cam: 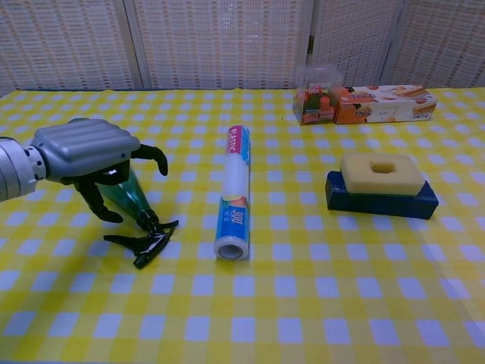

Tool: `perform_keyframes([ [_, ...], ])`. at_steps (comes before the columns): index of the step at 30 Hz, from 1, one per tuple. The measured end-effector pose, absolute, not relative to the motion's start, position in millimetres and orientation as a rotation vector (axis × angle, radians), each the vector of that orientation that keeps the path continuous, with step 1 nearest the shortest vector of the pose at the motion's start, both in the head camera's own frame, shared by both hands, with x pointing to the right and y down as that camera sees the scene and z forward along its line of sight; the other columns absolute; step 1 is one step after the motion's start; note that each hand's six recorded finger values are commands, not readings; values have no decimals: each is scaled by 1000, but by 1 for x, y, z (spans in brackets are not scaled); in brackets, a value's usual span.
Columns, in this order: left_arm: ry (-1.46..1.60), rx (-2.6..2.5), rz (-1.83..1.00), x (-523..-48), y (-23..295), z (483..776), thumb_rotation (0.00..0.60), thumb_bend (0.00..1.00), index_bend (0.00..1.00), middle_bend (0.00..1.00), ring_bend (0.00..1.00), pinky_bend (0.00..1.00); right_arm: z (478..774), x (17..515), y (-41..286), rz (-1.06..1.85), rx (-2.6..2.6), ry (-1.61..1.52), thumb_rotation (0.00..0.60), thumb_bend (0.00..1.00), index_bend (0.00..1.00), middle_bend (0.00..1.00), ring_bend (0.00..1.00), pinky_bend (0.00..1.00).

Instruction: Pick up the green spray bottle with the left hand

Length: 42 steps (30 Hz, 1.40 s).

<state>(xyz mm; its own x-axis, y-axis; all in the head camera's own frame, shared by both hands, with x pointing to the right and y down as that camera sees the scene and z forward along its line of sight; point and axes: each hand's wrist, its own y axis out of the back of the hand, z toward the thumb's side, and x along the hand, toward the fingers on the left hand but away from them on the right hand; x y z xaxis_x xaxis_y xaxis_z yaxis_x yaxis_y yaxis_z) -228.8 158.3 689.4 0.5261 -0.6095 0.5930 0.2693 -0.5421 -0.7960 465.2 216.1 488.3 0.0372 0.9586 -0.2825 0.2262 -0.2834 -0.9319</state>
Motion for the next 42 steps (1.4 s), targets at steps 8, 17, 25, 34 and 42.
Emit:
perform_keyframes([
  [8, 225, -1818, -1159, -219, 151, 707, 600, 274, 301, 1000, 1000, 1000, 480, 473, 216, 1272, -1585, -1264, 600, 257, 0, 0, 0, 0],
  [17, 192, -1787, -1234, -232, 145, 724, 600, 290, 304, 1000, 1000, 1000, 475, 476, 219, 1263, -1560, -1285, 600, 257, 0, 0, 0, 0],
  [25, 157, -1765, -1272, -238, 150, 729, 600, 300, 334, 1000, 1000, 1000, 476, 477, 219, 1269, -1564, -1283, 600, 257, 0, 0, 0, 0],
  [34, 168, -1731, -1271, -243, 146, 728, 600, 305, 530, 1000, 1000, 1000, 477, 477, 220, 1271, -1559, -1278, 600, 257, 0, 0, 0, 0],
  [42, 268, -1747, -1242, -248, 140, 712, 600, 410, 652, 1000, 1000, 1000, 483, 474, 219, 1276, -1574, -1264, 600, 256, 0, 0, 0, 0],
])
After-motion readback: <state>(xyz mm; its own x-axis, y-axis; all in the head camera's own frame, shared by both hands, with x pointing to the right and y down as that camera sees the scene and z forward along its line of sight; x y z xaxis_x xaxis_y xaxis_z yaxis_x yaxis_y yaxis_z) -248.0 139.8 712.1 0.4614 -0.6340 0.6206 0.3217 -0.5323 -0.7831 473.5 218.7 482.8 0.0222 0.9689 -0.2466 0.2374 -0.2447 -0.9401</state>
